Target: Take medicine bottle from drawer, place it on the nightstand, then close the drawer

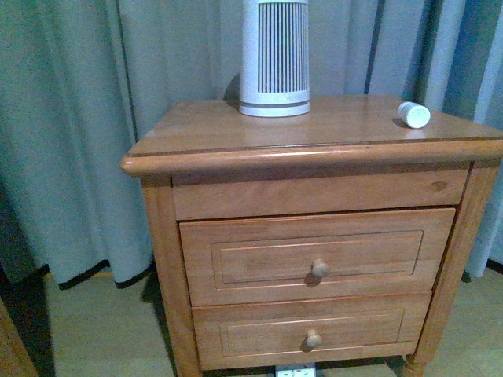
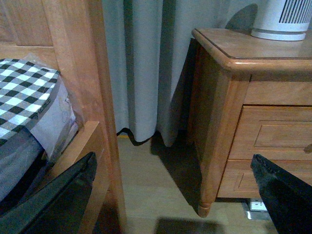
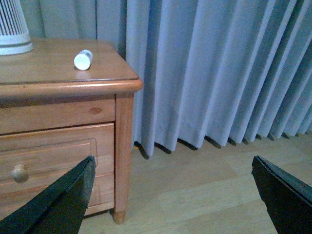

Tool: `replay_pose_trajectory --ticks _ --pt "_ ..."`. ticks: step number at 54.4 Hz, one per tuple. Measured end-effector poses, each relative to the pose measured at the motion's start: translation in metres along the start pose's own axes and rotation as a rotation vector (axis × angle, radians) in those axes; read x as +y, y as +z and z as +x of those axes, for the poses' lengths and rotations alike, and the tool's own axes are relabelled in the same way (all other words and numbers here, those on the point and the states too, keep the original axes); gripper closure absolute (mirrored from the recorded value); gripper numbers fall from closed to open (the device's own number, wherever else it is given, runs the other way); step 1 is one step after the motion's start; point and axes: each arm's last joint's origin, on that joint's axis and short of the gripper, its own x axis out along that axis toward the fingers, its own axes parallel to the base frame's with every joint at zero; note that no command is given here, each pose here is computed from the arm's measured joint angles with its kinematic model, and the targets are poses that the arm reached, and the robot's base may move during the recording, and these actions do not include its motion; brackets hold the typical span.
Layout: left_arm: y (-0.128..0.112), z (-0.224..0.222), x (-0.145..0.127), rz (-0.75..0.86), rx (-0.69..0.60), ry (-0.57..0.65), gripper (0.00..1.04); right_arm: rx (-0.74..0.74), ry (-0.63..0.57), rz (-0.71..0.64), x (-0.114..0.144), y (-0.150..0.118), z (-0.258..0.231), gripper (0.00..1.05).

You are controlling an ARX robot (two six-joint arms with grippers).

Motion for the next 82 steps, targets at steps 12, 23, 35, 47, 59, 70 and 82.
replay_pose_trajectory --ticks 12,23,35,47,59,70,82 --pt "0.000 0.000 0.000 0.000 0.000 -0.001 0.07 0.026 0.029 -0.024 -0.010 -0.022 -0.009 0.07" --pt "0.000 0.000 0.000 0.000 0.000 -0.001 0.07 -0.010 0.346 0.050 -0.017 -0.025 -0.006 0.32" --pt "0.000 0.000 0.000 0.000 0.000 -0.002 0.07 -0.013 0.408 0.055 -0.024 -0.033 -0.003 0.74" --pt "0.000 0.000 0.000 0.000 0.000 -0.002 0.07 -0.014 0.396 0.059 -0.033 -0.046 0.001 1.01" --pt "0.000 0.000 0.000 0.000 0.000 -0.002 0.07 -0.017 0.394 0.061 -0.033 -0.045 0.000 1.02" --pt "0.000 0.000 0.000 0.000 0.000 -0.002 0.07 -0.018 0.393 0.060 -0.034 -0.045 0.000 0.95" --pt "0.000 0.000 0.000 0.000 0.000 -0.002 0.07 -0.018 0.393 0.060 -0.034 -0.045 0.000 0.52"
